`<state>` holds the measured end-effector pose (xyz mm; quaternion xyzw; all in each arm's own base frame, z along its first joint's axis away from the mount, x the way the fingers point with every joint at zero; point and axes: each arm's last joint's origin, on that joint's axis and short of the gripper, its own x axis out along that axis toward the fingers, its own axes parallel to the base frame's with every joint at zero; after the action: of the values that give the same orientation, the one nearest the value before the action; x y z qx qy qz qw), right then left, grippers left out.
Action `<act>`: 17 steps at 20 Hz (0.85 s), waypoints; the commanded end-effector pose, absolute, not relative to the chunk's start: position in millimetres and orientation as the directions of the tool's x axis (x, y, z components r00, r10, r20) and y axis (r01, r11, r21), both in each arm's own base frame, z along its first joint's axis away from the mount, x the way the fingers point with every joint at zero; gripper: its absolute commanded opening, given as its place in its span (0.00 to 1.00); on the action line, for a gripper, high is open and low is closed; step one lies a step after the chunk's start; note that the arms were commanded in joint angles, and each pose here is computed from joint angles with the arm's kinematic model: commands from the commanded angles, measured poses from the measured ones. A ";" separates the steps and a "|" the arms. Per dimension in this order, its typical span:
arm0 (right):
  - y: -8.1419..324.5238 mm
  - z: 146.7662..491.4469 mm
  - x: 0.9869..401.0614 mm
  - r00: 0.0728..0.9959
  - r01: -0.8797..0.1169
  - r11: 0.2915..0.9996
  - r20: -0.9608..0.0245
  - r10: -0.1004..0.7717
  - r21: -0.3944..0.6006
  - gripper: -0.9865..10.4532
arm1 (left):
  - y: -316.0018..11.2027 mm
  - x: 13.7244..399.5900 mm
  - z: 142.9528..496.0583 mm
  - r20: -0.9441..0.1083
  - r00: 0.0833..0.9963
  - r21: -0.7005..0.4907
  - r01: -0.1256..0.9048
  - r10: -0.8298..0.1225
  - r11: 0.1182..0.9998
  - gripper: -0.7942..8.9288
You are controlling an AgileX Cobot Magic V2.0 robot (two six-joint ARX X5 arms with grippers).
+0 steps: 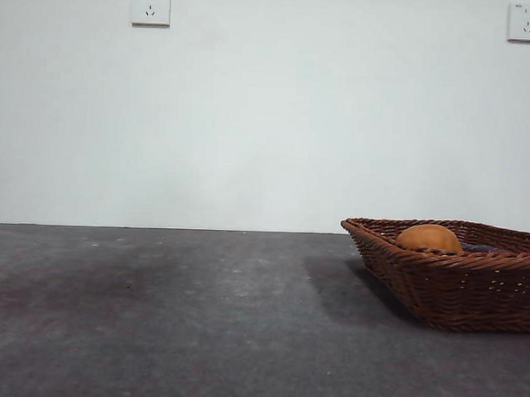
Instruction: Help me put the vegetables on the table into the basket
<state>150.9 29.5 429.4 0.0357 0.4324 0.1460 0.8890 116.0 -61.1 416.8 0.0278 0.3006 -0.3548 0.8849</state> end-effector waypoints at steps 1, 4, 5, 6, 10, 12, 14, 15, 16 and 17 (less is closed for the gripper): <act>29.0 424.0 155.6 0.561 -0.189 0.969 -0.793 0.238 0.157 0.09 | -61.8 117.1 415.3 -0.564 0.559 -0.157 0.651 -0.608 0.743 0.08; 29.7 420.5 163.4 0.545 -0.177 0.973 -0.809 0.221 0.147 0.09 | -62.4 119.0 417.2 -0.544 0.573 -0.142 0.656 -0.612 0.741 0.08; 29.8 419.1 166.2 0.540 -0.170 0.976 -0.815 0.210 0.138 0.09 | -62.5 120.3 419.7 -0.521 0.593 -0.125 0.658 -0.613 0.743 0.08; 29.7 417.8 169.1 0.537 -0.157 0.980 -0.822 0.188 0.122 0.09 | -61.4 121.6 423.3 -0.490 0.634 -0.098 0.642 -0.598 0.761 0.08; 30.3 413.1 178.3 0.520 -0.138 0.986 -0.840 0.153 0.095 0.09 | -46.7 114.7 440.0 -0.346 0.840 0.077 0.470 -0.419 0.879 0.08; 30.8 410.9 182.5 0.509 -0.136 0.986 -0.848 0.150 0.094 0.09 | -33.1 104.0 449.4 -0.236 0.913 0.174 0.375 -0.332 0.910 0.08; 31.2 409.7 184.8 0.503 -0.134 0.987 -0.851 0.148 0.092 0.09 | -21.8 89.1 449.1 -0.138 0.945 0.195 0.319 -0.296 0.928 0.08; 31.1 409.6 184.9 0.503 -0.134 0.987 -0.852 0.147 0.091 0.09 | -17.3 82.5 441.4 -0.084 0.960 0.203 0.280 -0.268 0.938 0.08; 31.2 409.6 185.0 0.503 -0.133 0.987 -0.852 0.147 0.091 0.09 | -14.3 78.4 430.8 -0.039 0.971 0.211 0.240 -0.237 0.948 0.08; 31.2 409.6 185.0 0.503 -0.134 0.987 -0.852 0.147 0.091 0.09 | -11.4 76.3 413.3 0.010 0.982 0.217 0.184 -0.190 0.959 0.08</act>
<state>185.9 31.3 412.5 0.0060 0.4789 0.0846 0.8737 69.7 -11.0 425.0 0.0987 -0.0271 -0.0977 0.9899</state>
